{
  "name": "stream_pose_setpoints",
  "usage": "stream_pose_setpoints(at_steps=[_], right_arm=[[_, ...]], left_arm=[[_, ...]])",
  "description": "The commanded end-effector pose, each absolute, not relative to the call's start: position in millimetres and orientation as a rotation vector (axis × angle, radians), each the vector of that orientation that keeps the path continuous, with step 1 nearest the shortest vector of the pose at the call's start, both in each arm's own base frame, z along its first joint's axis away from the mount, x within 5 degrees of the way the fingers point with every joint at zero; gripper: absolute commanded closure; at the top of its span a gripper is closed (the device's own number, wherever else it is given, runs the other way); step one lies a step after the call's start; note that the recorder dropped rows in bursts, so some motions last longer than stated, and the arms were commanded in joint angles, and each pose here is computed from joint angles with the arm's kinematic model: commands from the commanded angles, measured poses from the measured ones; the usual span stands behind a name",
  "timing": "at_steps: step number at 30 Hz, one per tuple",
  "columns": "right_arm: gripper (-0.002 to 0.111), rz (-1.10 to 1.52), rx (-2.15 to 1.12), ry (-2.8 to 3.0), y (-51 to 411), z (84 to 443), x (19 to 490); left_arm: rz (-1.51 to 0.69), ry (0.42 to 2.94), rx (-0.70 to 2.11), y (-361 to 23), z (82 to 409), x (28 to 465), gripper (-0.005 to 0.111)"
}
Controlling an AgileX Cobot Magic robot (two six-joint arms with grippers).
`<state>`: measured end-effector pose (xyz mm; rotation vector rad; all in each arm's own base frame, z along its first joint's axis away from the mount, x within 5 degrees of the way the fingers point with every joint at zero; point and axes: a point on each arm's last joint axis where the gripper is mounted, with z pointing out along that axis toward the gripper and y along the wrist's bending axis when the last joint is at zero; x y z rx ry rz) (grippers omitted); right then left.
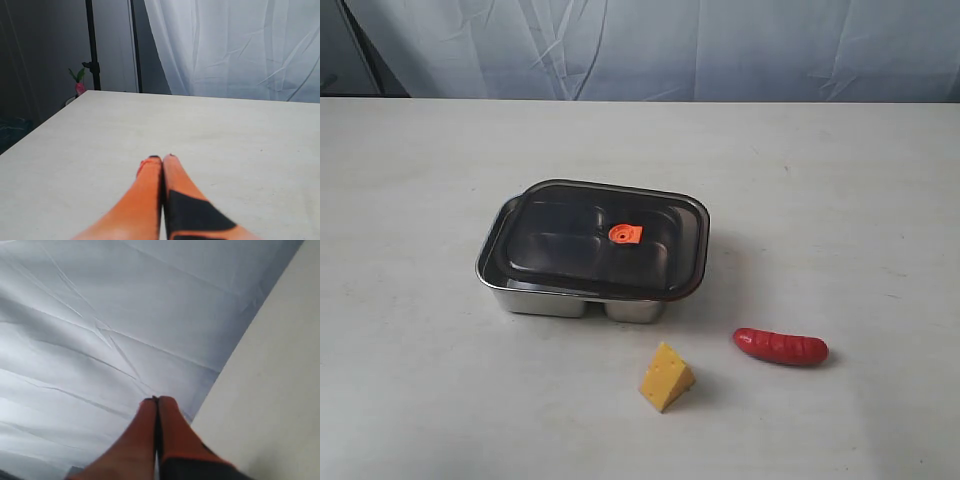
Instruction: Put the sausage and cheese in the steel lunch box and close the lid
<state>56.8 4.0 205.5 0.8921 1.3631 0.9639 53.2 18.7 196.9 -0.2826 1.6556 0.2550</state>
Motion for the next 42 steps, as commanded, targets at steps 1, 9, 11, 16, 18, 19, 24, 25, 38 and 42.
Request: stream_pose_setpoints(at_steps=[1, 9, 11, 16, 18, 19, 24, 25, 38, 42], right_arm=[[0.109, 1.111, 0.882, 1.484, 18.5, 207.7, 53.7], [0.109, 0.862, 0.095, 1.546, 42.9, 294.8, 36.7], [0.109, 0.837, 0.094, 1.634, 42.9, 302.7, 52.4], [0.109, 0.941, 0.035, 2.003, 53.5, 290.4, 119.2], [0.109, 1.030, -0.011, 2.136, 59.0, 277.2, 148.2], [0.109, 1.060, -0.035, 2.176, 60.7, 272.2, 159.3], [0.109, 1.104, -0.003, 2.345, 60.4, 235.2, 214.7], [0.109, 1.108, 0.042, 2.348, 59.6, 230.3, 220.9], [0.109, 1.323, 0.254, 2.465, 98.7, 175.1, 259.7], [0.108, 1.290, 0.251, 2.509, 106.1, 162.7, 267.3]], left_arm=[[0.251, 1.647, -0.275, 18.2, 196.8, 53.0, 0.107], [0.251, 1.647, -0.275, 18.2, 196.8, 53.0, 0.107], [0.251, 1.647, -0.275, 18.2, 196.8, 53.0, 0.107], [0.251, 1.647, -0.275, 18.2, 196.8, 53.0, 0.107], [0.251, 1.647, -0.275, 18.2, 196.8, 53.0, 0.107], [0.251, 1.647, -0.275, 18.2, 196.8, 53.0, 0.107], [0.251, 1.647, -0.275, 18.2, 196.8, 53.0, 0.107], [0.251, 1.647, -0.275, 18.2, 196.8, 53.0, 0.107], [0.251, 1.647, -0.275, 18.2, 196.8, 53.0, 0.107], [0.251, 1.647, -0.275, 18.2, 196.8, 53.0, 0.107]])
